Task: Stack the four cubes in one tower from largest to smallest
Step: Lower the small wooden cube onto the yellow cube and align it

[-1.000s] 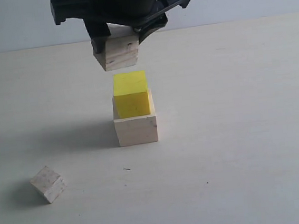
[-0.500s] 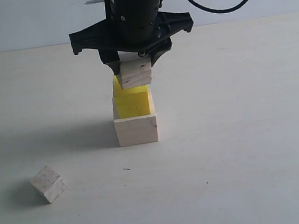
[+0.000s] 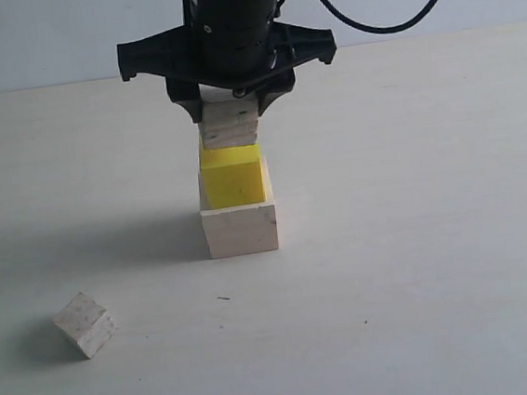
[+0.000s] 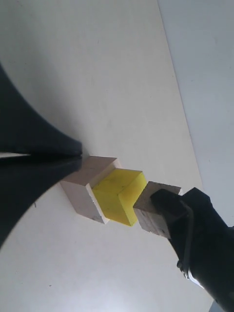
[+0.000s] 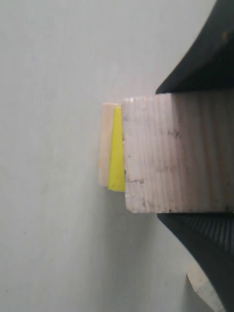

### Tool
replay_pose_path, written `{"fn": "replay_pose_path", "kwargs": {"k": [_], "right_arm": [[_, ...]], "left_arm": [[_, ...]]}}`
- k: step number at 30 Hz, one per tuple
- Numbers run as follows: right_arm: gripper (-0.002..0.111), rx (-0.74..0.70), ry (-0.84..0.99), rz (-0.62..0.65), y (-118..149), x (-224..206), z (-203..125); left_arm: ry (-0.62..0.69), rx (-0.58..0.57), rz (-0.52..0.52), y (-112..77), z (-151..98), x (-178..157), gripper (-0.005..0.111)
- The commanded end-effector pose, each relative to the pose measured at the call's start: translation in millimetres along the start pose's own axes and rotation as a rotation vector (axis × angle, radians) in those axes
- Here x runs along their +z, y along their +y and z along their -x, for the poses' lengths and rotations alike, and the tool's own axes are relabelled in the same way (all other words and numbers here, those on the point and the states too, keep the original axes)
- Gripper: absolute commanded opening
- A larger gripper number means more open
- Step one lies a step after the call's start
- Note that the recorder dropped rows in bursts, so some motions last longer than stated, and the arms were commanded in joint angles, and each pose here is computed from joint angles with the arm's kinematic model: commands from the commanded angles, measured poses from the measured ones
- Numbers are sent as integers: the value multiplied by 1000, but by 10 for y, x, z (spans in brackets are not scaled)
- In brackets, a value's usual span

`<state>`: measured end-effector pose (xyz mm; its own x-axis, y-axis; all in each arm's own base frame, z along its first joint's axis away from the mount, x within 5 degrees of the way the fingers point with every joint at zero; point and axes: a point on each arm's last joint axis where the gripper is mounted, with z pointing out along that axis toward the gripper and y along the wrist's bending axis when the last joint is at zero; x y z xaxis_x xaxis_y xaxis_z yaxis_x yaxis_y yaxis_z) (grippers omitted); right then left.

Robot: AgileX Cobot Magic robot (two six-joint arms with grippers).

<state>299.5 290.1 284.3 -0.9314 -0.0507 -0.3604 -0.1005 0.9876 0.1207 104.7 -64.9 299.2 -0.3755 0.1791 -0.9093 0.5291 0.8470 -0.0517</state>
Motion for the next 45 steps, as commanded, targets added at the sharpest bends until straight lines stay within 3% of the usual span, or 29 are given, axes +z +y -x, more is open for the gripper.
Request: {"fn": "replay_pose_path", "kwargs": {"k": [1,30,45], "right_arm": [[0,22,-24,11,14,-30,32],[0,-39,-44,-29,87,117,1],[0,-1,-30,-66,55,125,-12]], "left_arm": [[-10,-14,-3,-2,0,-2,0],[-14,-16,-3,-2,4,-2,0],[-12,-17,-4,-3,2,-2,0]]}}
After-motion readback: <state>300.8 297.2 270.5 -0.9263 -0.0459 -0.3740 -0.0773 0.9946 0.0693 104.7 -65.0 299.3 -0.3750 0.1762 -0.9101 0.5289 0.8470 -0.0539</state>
